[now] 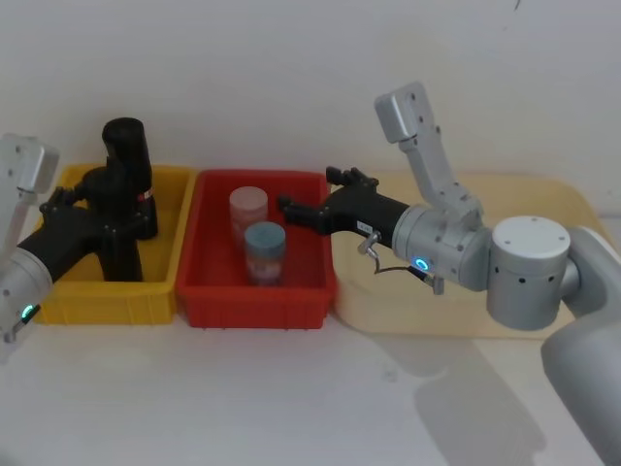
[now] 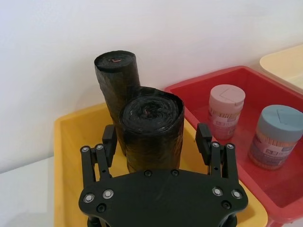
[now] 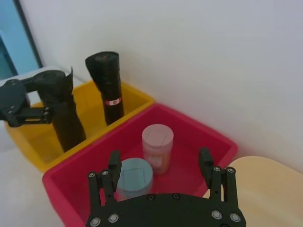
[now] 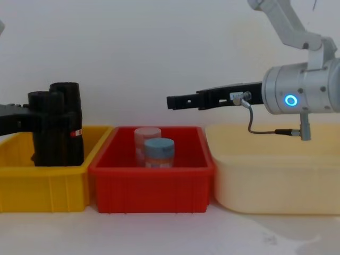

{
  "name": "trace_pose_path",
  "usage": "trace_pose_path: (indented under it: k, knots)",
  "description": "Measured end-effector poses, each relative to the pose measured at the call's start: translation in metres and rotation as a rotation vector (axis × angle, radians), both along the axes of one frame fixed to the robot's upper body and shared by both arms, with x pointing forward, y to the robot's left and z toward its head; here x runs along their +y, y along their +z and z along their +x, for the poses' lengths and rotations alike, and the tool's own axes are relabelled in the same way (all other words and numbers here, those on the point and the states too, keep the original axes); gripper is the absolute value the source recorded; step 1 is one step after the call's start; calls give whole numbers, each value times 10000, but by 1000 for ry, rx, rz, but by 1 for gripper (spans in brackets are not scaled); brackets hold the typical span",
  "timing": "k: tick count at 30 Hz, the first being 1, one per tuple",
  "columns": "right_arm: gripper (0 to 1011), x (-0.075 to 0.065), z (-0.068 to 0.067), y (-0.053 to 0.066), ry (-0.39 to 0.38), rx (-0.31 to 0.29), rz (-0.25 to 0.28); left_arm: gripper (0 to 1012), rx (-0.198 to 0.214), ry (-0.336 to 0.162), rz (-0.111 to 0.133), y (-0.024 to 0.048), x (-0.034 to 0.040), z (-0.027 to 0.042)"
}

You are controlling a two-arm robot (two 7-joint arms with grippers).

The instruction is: Pick up the garbage bag with the one hand and transfer it to the other hand.

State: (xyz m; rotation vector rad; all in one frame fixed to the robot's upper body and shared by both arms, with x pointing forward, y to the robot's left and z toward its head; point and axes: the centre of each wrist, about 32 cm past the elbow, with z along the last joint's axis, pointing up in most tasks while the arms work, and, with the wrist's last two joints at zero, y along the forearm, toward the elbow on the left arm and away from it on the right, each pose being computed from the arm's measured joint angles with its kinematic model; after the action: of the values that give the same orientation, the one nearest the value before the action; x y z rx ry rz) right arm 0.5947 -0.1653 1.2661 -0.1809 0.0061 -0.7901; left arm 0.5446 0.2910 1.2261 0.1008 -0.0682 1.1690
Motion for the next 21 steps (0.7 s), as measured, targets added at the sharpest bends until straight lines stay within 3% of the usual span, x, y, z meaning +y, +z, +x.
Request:
trace_pose_path:
  k: [21]
  knots:
    - [1001, 149, 190, -8, 129, 131, -22, 1001, -3, -6, -6, -8, -15, 42]
